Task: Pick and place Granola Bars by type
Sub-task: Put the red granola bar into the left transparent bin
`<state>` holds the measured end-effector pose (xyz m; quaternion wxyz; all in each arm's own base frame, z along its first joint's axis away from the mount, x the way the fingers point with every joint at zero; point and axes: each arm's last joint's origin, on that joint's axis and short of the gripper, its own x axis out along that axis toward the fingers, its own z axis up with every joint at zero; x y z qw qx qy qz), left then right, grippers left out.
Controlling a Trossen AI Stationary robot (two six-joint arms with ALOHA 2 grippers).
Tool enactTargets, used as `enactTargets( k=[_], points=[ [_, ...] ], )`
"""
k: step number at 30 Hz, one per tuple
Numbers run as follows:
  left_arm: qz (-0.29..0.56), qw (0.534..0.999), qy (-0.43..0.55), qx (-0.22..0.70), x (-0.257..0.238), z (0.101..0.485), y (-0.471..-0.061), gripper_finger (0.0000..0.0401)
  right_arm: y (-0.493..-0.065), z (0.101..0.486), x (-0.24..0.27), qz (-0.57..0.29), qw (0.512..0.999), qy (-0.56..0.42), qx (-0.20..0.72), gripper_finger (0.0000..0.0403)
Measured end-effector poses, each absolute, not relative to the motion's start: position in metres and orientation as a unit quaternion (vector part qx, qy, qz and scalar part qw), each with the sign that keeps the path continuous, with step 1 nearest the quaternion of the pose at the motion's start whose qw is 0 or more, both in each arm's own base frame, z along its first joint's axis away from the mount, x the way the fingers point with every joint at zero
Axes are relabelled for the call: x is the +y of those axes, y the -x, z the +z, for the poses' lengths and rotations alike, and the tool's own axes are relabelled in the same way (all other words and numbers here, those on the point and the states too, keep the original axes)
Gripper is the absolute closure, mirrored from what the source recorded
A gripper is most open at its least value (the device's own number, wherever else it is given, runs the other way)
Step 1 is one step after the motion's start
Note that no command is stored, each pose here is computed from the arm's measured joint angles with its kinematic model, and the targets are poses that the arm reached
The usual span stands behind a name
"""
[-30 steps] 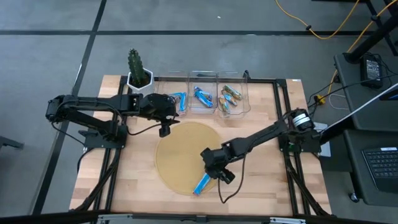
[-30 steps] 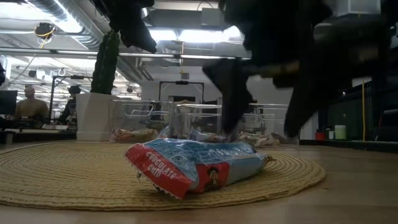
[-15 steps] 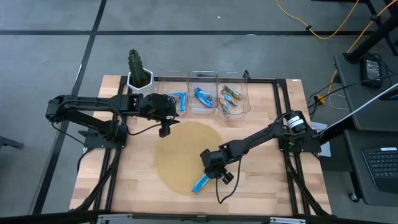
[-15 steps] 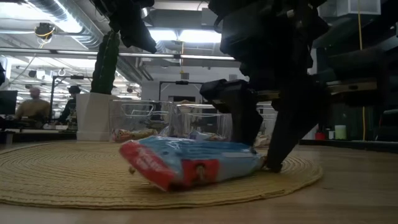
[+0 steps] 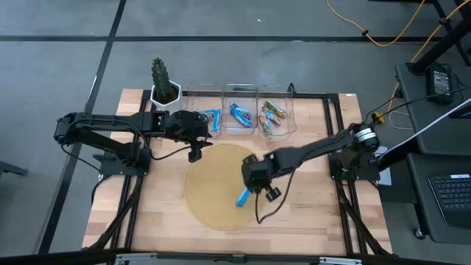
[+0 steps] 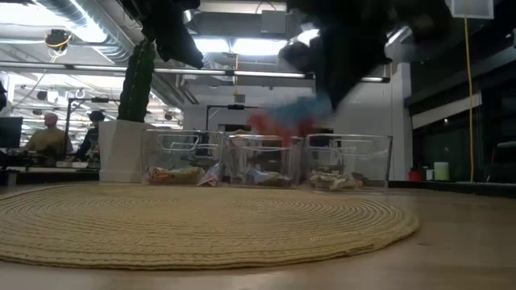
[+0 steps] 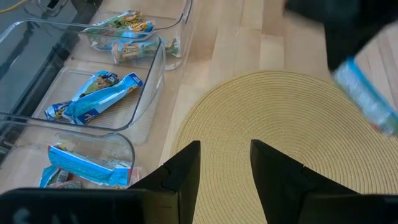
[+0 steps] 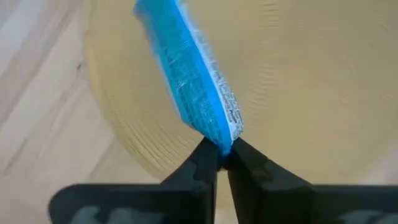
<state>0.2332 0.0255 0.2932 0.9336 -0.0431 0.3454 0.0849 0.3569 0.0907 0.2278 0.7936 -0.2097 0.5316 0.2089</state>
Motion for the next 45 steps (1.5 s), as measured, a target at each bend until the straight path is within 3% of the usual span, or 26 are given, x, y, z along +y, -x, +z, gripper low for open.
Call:
enactTargets(
  k=[9,14,18,26,36,45],
  points=[
    [0.077,0.935,0.041,0.343,0.022,0.294,-0.234,0.0269,-0.317,0.330,0.051,0.027,0.845,0.101,0.525,0.0385],
    [0.062,0.948,0.033,0.311,0.016,0.299,-0.239,0.0269,-0.290,0.355,0.032,-0.084,0.856,0.035,0.510,0.0383],
    [0.034,0.965,0.016,0.258,0.009,0.308,-0.245,0.0269,-0.282,0.365,0.023,-0.126,0.865,0.005,0.485,0.0386],
    [0.020,0.987,0.011,0.161,0.004,0.325,-0.253,0.0238,-0.286,0.369,0.018,-0.129,0.879,0.015,0.459,0.0384],
    [0.046,0.990,0.037,0.129,0.005,0.331,-0.255,0.0167,-0.300,0.380,0.007,-0.124,0.914,0.038,0.383,0.0385],
    [0.084,0.991,0.039,0.094,0.008,0.333,-0.263,0.0161,-0.305,0.385,0.001,-0.121,0.924,0.062,0.358,0.0385]
  ],
)
